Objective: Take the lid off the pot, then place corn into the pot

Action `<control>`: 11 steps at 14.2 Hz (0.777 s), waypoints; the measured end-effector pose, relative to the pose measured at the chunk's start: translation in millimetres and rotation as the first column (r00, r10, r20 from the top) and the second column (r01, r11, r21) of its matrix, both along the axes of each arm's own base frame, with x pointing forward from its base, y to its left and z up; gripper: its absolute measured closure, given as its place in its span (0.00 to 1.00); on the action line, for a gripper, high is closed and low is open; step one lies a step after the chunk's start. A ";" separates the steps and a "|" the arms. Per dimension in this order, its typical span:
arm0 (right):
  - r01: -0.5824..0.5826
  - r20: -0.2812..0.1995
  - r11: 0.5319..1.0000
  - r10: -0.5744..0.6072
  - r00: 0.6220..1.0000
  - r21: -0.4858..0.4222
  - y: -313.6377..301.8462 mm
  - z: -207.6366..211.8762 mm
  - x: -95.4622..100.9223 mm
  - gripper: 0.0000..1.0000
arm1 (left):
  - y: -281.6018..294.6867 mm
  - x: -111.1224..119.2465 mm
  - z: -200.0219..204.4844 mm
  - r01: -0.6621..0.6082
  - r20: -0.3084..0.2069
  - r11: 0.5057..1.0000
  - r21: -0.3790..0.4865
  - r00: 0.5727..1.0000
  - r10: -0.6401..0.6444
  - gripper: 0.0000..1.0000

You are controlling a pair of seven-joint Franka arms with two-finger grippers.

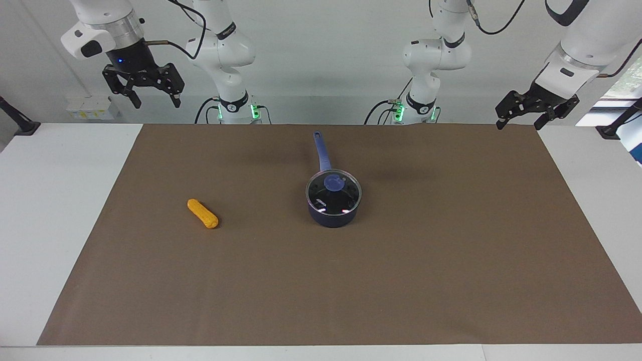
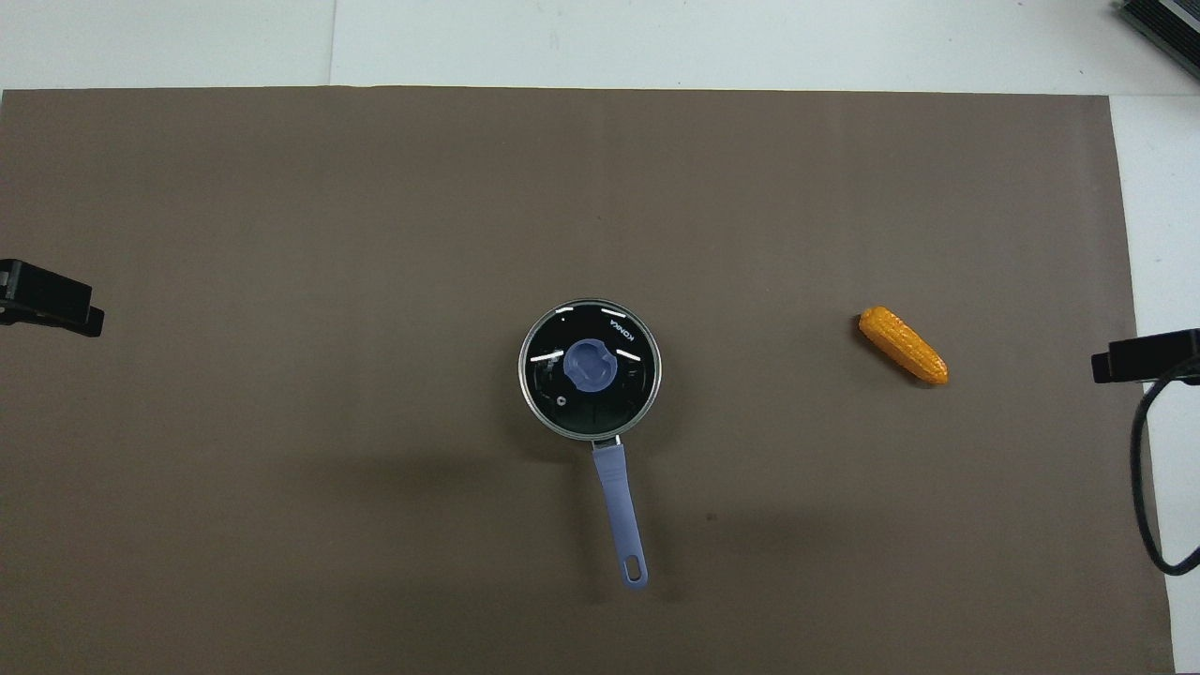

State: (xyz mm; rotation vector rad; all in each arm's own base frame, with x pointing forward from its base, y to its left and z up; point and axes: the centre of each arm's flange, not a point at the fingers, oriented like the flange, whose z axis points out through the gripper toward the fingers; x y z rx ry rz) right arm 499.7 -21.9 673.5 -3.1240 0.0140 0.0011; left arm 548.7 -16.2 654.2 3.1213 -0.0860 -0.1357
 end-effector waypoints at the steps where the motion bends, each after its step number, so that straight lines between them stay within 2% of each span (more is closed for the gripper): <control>1: 0.000 0.000 1.000 0.000 1.000 0.000 0.0 0.0 0.0 0.00 | -0.1 0.0 0.1 -0.004 0.000 1.000 -0.001 1.000 0.004 0.00; 11: 0.000 0.000 1.000 0.000 1.000 0.000 0.0 -0.1 -0.3 0.00 | -1.8 -0.1 0.6 -0.006 0.001 1.000 -0.002 1.000 0.006 0.00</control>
